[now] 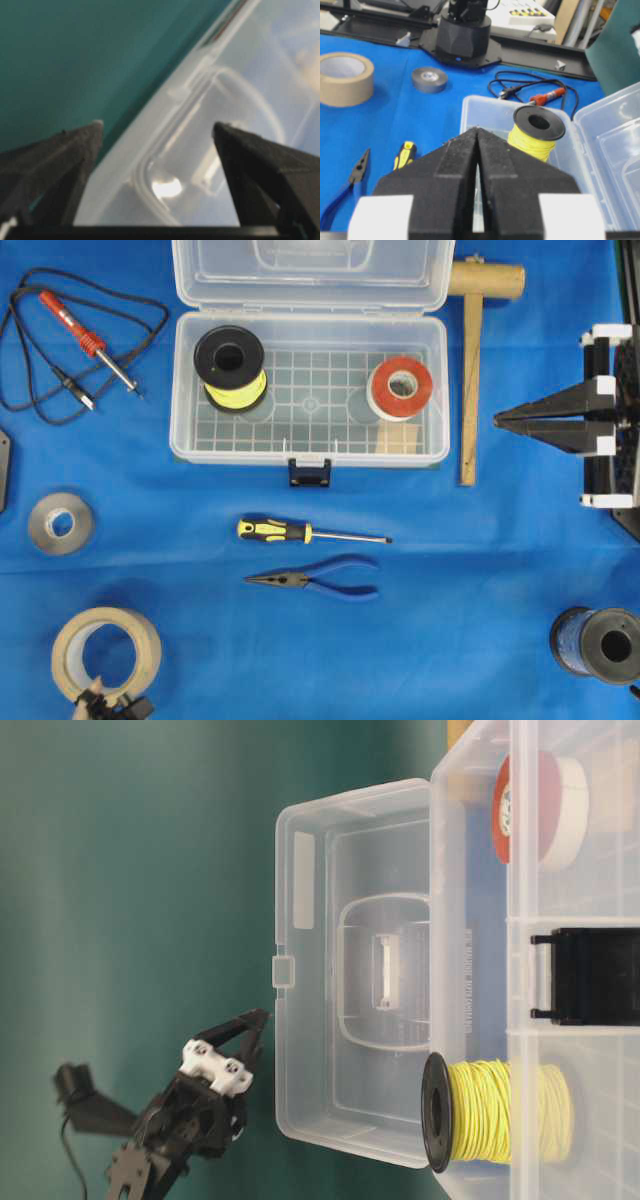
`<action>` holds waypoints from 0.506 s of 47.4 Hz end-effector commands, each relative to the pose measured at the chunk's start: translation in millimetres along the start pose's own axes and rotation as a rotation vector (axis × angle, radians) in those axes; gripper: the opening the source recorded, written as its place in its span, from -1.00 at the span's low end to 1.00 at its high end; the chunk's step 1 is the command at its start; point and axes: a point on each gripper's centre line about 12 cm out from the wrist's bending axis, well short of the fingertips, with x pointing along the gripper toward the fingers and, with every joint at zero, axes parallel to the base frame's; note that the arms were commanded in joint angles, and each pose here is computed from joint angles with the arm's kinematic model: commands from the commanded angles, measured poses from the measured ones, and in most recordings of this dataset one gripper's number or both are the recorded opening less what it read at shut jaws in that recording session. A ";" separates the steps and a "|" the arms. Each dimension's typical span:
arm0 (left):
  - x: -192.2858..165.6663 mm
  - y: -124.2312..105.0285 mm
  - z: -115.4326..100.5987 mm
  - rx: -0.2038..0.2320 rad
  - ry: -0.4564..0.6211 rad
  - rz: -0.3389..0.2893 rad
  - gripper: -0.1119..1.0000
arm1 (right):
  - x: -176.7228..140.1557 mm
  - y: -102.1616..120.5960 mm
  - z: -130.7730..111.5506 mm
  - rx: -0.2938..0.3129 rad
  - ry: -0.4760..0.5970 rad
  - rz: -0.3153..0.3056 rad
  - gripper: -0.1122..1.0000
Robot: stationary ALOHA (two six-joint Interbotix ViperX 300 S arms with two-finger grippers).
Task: Close the tool box with the left arm.
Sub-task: 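Move the left gripper up and over toward the raised clear lid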
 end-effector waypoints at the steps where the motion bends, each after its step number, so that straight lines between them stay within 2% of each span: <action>1: 3.3 7.4 14.3 0.010 0.024 0.004 0.89 | 3.6 -0.3 4.7 0.000 -0.009 -0.002 -0.81; 7: 14.3 7.5 8.3 0.014 0.146 -0.018 0.89 | 4.9 -0.3 2.2 0.000 0.002 -0.002 -0.81; 12: 17.7 4.3 7.8 0.017 0.205 -0.036 0.89 | 4.9 -0.3 2.2 0.000 0.002 -0.002 -0.81; 16: 18.0 -1.5 8.2 0.021 0.229 -0.051 0.89 | 4.9 -0.3 2.2 0.000 0.002 -0.002 -0.81; 24: 10.8 -25.7 12.8 0.060 0.249 -0.103 0.89 | 5.8 -0.3 0.3 0.000 0.009 -0.001 -0.81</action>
